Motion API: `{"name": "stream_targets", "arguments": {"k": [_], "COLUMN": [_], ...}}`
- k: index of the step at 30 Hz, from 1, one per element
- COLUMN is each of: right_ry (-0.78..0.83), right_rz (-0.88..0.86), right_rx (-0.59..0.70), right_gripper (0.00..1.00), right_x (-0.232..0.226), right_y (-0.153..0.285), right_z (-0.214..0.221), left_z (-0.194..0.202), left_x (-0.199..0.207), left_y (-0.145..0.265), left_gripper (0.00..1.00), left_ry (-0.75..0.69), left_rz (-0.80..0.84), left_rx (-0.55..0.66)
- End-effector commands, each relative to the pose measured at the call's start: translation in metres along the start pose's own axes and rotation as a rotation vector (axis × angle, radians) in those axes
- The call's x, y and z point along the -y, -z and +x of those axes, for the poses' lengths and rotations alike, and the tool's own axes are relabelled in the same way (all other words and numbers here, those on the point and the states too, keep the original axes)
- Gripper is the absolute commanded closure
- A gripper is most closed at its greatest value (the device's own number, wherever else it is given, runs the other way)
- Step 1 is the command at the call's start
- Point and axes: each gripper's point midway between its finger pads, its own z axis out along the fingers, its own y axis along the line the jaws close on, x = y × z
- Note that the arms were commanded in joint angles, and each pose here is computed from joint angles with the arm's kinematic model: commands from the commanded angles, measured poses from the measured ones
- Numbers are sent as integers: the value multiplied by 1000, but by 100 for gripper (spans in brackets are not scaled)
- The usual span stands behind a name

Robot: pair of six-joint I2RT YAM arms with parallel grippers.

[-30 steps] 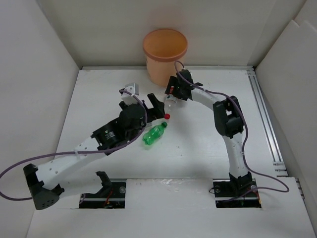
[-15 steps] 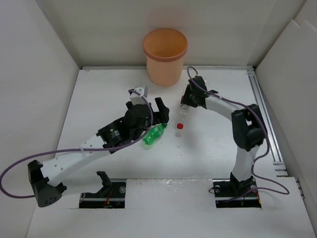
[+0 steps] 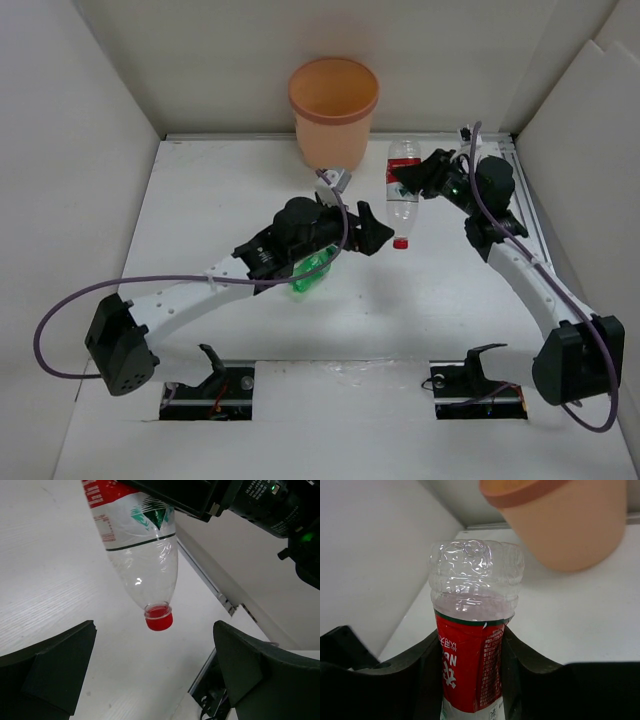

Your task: Put the plastic bottles in the bin

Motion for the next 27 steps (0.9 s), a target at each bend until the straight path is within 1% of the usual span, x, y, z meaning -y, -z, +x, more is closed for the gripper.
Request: {"name": "stream_targets", "arguments": {"k": [1,2,3,6,7,8,9,13,15,17,19,20,21,22,23,24,25,26,27], "right_ry": [49,46,56,58,57,40,49,44,16,15,-16,-21,-28,-52,-42,-40,-40,-39,-39], "right_rz": [-280,-295,-312,-354,-364,-389,-413,-475,-494,-523,-552,-571,-586,-601,-618,-617,-617,-609,-609], "right_rx": [15,16,39,66,77,54,66,82,65,76,79,93,101,92,108,119,119,125,125], "right_gripper": [100,100,100,100,100,100,100,100,100,100,100,100,100,100,99,96,92,78,62], "right_x": [-54,-58,-66,-80,-84,-88,-94,-110,-114,-117,-117,-121,-123,-125,-127,-126,-126,-123,-123], "right_y": [16,19,27,41,44,47,52,62,63,64,64,67,67,69,70,71,71,71,71], "right_z": [-13,-12,-18,-25,-28,-23,-25,-26,-21,-22,-18,-20,-22,-20,-23,-26,-26,-28,-28], "left_z": [-27,-32,-27,-30,-24,-28,-26,-31,-34,-32,-32,-32,-34,-30,-33,-30,-29,-33,-33], "left_x": [50,53,52,54,50,52,48,52,64,74,99,100,111,112,116,114,115,118,118], "left_y": [-7,-10,-18,-27,-32,-32,-35,-38,-37,-36,-27,-27,-21,-24,-22,-25,-24,-23,-24], "left_gripper": [0,0,0,0,0,0,0,0,0,0,0,0,0,3,6,15,45,62,75], "left_ry": [-33,-34,-24,-24,-22,-23,-21,-1,21,39,51,70,64,74,80,82,79,76,68], "left_rz": [236,242,243,243,234,238,220,237,300,363,524,526,595,609,624,618,629,635,629], "left_rx": [71,80,59,59,45,52,52,75,84,80,81,76,80,68,66,59,50,58,54]}}
